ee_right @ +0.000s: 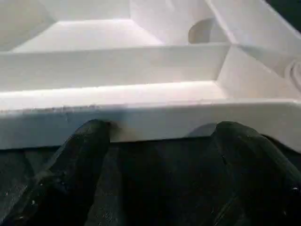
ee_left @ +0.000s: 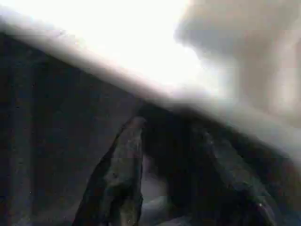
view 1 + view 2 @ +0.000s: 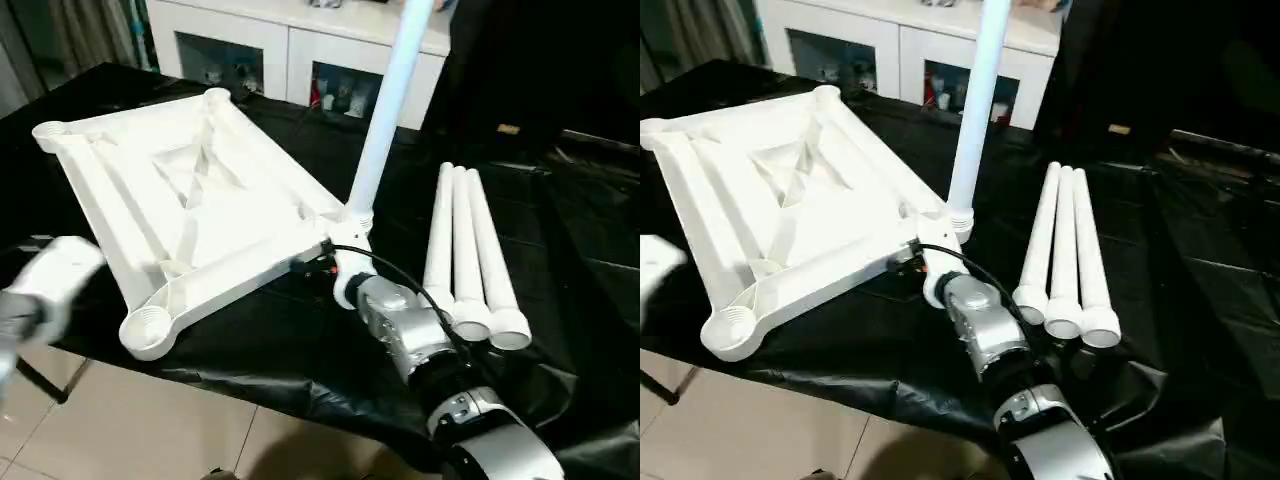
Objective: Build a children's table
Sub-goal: Rotate table base
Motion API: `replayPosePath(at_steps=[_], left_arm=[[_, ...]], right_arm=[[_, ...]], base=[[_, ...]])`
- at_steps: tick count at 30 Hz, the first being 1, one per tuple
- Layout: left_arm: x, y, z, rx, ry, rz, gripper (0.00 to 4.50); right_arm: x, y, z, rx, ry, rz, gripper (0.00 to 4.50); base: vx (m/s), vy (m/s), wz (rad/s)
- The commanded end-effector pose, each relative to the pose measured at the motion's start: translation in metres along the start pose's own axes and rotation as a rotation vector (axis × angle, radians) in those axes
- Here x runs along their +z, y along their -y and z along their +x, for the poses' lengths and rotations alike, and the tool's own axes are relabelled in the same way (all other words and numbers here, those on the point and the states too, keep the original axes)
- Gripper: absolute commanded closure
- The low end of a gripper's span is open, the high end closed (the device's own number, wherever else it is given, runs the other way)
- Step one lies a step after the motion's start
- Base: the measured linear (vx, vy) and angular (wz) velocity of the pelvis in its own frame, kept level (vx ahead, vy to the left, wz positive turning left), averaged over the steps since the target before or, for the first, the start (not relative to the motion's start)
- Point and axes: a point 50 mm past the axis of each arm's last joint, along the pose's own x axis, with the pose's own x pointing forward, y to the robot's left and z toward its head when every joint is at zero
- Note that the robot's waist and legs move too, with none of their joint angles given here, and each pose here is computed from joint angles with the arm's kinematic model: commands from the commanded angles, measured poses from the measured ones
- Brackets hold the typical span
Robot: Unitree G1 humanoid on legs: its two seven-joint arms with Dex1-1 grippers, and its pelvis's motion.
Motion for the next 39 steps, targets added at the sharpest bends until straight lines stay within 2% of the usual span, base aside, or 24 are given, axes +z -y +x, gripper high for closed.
replayPosePath(at_steps=[1,6,10,12,13,16,17,19,20,25,27,30,33,38,39], left_arm=[[0.005,0.012,0.003,-0.065,0.030,0.002,2.74],[0.009,0.029,0.017,-0.145,0.054,-0.021,2.74],[0.012,0.042,0.027,-0.176,0.062,-0.023,2.74],[0.021,0.052,0.046,-0.187,0.105,-0.035,2.74],[0.022,0.054,0.048,-0.191,0.111,-0.038,2.74],[0.038,0.068,0.066,-0.219,0.163,-0.037,2.74],[0.049,0.073,0.075,-0.197,0.198,-0.035,2.74],[0.049,0.073,0.075,-0.197,0.198,-0.035,2.74],[0.070,0.080,0.082,-0.214,0.275,-0.039,2.74],[0.097,0.095,0.087,-0.262,0.362,-0.020,2.74],[0.114,0.104,0.086,-0.294,0.445,0.011,2.74],[0.121,0.101,0.079,-0.288,0.494,0.036,2.74],[0.124,0.090,0.063,-0.250,0.541,0.044,2.74],[0.123,0.086,0.039,-0.270,0.585,0.048,2.74],[0.123,0.087,0.031,-0.297,0.604,0.062,2.68]], right_arm=[[0.003,0.001,0.001,0.008,0.003,-0.010,0.59],[0.007,0.005,0.001,-0.002,0.018,-0.017,0.59],[0.017,0.013,-0.003,-0.030,0.059,-0.040,0.59],[0.029,0.026,-0.013,-0.097,0.109,-0.039,0.59],[0.031,0.028,-0.014,-0.107,0.114,-0.039,0.59],[0.038,0.043,-0.026,-0.180,0.136,-0.035,0.59],[0.042,0.050,-0.032,-0.214,0.141,-0.034,0.59],[0.042,0.050,-0.032,-0.214,0.141,-0.034,0.59],[0.047,0.060,-0.040,-0.276,0.127,-0.042,0.59],[0.054,0.072,-0.050,-0.349,0.082,-0.036,0.59],[0.054,0.078,-0.056,-0.395,0.023,-0.005,0.59],[0.056,0.082,-0.061,-0.428,0.001,0.002,0.59],[0.062,0.085,-0.067,-0.452,-0.014,0.029,0.59],[0.071,0.091,-0.074,-0.504,-0.031,0.059,0.59],[0.073,0.096,-0.078,-0.547,-0.049,0.070,0.42]], base=[[0.000,0.000,0.00],[0.000,0.000,0.00],[0.000,0.000,0.00],[0.000,0.000,0.00],[0.000,0.000,0.00],[0.000,0.000,0.00],[0.000,0.000,0.00],[0.000,0.000,0.00],[0.000,0.000,0.00],[0.000,0.000,0.00],[0.000,0.000,0.00],[0.000,0.000,0.00],[0.000,0.000,0.00],[0.000,0.000,0.00],[0.000,0.000,0.00]])
